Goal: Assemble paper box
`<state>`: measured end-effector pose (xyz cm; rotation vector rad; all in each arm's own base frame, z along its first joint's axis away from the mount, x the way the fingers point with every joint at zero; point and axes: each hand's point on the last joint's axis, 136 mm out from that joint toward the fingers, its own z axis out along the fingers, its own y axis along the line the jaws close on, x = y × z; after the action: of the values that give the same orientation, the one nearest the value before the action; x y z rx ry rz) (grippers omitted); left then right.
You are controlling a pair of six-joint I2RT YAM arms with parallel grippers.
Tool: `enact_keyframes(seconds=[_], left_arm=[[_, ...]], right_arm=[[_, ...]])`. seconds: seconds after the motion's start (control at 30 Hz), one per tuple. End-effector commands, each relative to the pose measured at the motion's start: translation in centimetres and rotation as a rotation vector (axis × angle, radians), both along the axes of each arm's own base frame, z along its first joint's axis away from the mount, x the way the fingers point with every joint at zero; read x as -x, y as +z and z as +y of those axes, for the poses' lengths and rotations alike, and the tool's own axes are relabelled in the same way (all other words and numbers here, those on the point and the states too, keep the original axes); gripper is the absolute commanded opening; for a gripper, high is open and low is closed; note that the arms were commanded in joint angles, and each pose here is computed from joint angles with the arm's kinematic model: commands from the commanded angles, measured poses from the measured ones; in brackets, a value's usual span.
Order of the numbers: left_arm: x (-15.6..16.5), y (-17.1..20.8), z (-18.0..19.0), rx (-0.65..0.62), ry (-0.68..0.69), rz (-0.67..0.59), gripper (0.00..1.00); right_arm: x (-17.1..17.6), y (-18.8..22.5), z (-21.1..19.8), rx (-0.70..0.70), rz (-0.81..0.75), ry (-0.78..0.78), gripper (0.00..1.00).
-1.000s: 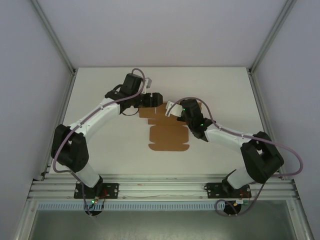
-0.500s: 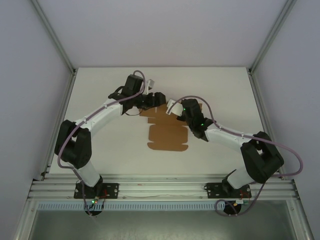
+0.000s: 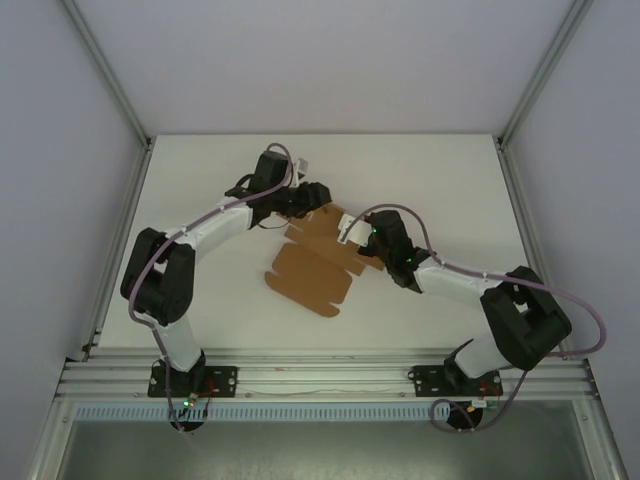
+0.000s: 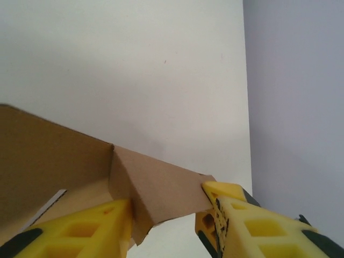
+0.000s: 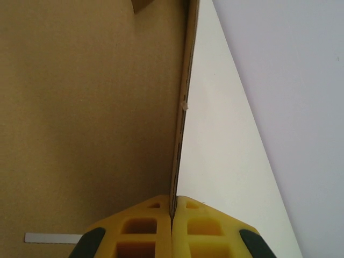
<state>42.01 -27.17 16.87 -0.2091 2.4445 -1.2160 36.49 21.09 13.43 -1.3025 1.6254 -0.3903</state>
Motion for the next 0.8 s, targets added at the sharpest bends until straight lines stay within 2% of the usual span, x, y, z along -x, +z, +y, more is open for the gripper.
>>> enact_keyframes(seconds=[0.0,0.17,0.3,0.37,0.47,0.63,0.77], left_arm=[[-0.9,-0.6,-0.5,-0.012,0.006,-0.008,0.39],[-0.6,-1.8,0.4,-0.081,0.020,0.017,0.30],[-0.3,-1.9,0.3,-0.067,0.018,0.021,0.18],[-0.3,-1.9,0.3,-0.063,0.019,0.019,0.13],[-0.2,-1.7,0.2,-0.057,0.014,0.018,0.13],[0.0,-1.4,0.0,-0.050,0.006,0.022,0.13],[0.2,-1.6,0.1,-0.065,0.011,0.029,0.13]], right_arm=[[0.5,4.2,3.1,-0.088,-0.107,0.137,0.00],[0.5,4.2,3.4,-0.083,-0.103,0.156,0.00],[0.9,3.3,3.6,-0.081,-0.042,0.167,0.00],[1.1,2.5,3.5,-0.072,-0.002,0.161,0.04],[1.1,1.6,3.3,-0.054,0.027,0.144,0.09],[-0.2,2.1,3.8,-0.079,-0.019,0.129,0.20],[-1.3,2.6,4.3,-0.076,-0.046,0.118,0.18]])
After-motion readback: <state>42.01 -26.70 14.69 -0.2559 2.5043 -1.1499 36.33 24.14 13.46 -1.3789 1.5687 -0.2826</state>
